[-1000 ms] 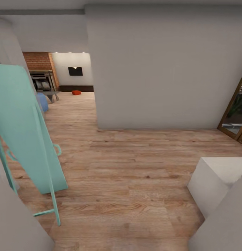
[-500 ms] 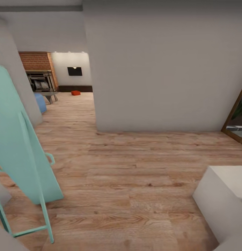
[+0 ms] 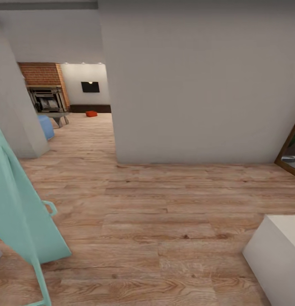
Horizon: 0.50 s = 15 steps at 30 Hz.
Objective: Move the two storage containers from the living room to the garage. In the garage, place one container on the floor and stack the other container on top of it (either order is fine).
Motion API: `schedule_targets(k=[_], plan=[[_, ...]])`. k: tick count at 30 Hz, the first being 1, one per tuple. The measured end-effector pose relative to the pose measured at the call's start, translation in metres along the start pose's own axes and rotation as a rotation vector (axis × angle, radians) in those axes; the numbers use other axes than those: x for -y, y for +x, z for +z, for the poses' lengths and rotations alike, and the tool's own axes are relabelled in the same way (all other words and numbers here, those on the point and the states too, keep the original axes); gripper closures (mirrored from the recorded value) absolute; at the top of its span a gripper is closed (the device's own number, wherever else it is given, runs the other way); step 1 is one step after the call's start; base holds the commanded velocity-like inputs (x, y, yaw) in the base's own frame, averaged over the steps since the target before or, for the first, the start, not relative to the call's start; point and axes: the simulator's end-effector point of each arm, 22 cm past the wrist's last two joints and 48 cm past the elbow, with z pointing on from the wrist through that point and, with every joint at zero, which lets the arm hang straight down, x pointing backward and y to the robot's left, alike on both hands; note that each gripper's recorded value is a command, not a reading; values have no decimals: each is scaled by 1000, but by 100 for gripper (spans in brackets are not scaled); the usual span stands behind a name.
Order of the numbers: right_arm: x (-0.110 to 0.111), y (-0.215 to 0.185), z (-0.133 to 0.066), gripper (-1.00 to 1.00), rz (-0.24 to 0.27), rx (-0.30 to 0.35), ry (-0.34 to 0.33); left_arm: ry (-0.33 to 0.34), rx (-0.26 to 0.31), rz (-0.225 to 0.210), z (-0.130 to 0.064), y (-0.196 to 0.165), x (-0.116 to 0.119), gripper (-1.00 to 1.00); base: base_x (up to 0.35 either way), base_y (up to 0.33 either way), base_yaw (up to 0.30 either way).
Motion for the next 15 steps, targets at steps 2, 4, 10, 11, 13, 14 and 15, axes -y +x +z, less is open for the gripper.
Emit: schedule_targets(k=[2,4,10,11,13,14,15], plan=[[0,0,0,-100,0,0,-1,1,0,0,0,0,1,-100,341,0,0],[-1,0,0,-100,0,0,-1,1,0,0,0,0,1,-100,341,0,0],[-1,0,0,-100,0,0,-1,0,0,0,0,0,0,-100,341,0,0],[-1,0,0,-100,0,0,-1,0,0,0,0,0,0,-100,341,0,5],[-1,0,0,-100,0,0,-2,0,0,0,0,0,0,-100,341,0,62],[-1,0,0,-100,0,0,-2,0,0,0,0,0,0,-100,341,0,125],[-1,0,0,-100,0,0,-2,0,0,0,0,0,0,-100,341,0,156]])
